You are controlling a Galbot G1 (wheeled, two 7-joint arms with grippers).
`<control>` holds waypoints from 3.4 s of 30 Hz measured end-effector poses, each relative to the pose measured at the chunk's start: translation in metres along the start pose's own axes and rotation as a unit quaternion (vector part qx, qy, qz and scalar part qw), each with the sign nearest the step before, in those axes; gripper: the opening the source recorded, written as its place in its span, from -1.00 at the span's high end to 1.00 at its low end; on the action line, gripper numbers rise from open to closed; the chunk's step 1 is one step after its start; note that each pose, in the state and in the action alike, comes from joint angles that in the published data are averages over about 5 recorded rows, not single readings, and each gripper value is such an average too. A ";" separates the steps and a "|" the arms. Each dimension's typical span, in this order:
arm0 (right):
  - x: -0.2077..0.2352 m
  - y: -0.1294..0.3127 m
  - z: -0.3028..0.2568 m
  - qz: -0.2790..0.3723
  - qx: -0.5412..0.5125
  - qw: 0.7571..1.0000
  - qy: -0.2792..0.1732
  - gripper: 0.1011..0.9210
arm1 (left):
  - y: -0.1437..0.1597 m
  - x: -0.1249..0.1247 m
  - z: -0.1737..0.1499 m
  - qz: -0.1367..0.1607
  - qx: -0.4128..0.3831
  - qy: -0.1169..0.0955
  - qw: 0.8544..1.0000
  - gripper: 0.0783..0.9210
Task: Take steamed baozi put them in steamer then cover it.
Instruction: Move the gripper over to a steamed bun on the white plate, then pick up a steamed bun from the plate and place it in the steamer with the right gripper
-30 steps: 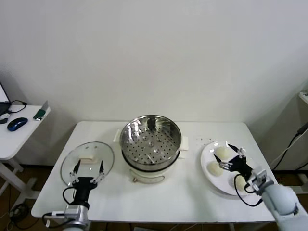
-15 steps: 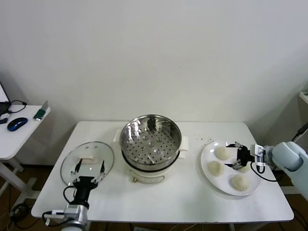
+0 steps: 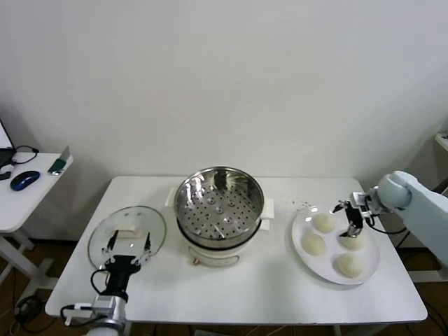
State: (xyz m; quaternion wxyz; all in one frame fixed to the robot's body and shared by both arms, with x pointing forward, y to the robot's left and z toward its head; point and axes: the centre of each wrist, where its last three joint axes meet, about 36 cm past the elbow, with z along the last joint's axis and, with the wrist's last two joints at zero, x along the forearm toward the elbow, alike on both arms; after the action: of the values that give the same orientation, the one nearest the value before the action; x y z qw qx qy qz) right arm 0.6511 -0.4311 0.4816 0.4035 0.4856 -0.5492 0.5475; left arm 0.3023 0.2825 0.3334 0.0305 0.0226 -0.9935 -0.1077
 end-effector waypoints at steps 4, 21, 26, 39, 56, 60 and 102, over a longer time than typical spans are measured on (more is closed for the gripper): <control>-0.009 -0.015 -0.010 -0.012 0.012 1.000 0.017 -0.76 | 0.004 -0.003 -0.001 -0.001 -0.004 -0.001 1.000 -0.77; -0.041 -0.038 -0.041 -0.046 0.043 0.997 0.054 -0.76 | 0.011 -0.004 0.007 -0.001 -0.015 0.005 1.000 -0.77; -0.045 -0.041 -0.044 -0.048 0.046 0.996 0.056 -0.75 | 0.012 -0.003 0.007 -0.002 -0.016 0.004 1.000 -0.77; -0.045 -0.049 -0.049 -0.050 0.058 0.995 0.056 -0.49 | 0.011 -0.002 0.008 -0.003 -0.018 0.006 1.000 -0.77; 0.060 -0.107 -0.098 -0.016 0.181 0.983 0.028 -0.47 | 0.008 0.007 0.009 0.000 -0.017 0.012 1.000 -0.77; 0.099 -0.127 -0.135 -0.005 0.246 0.969 0.021 -0.49 | 0.006 0.009 0.009 0.002 -0.016 0.014 1.000 -0.77; 0.064 -0.115 -0.463 0.001 0.689 0.724 0.040 -0.51 | 0.007 0.033 0.012 -0.002 -0.017 0.033 0.999 -0.77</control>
State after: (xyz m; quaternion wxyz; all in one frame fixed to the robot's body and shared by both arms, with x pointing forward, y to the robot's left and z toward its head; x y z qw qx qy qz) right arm 0.7089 0.0315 0.6024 -0.0210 0.6068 -0.0047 0.7946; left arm 0.2683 0.2904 0.3250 0.0632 0.0275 -0.9899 -0.1236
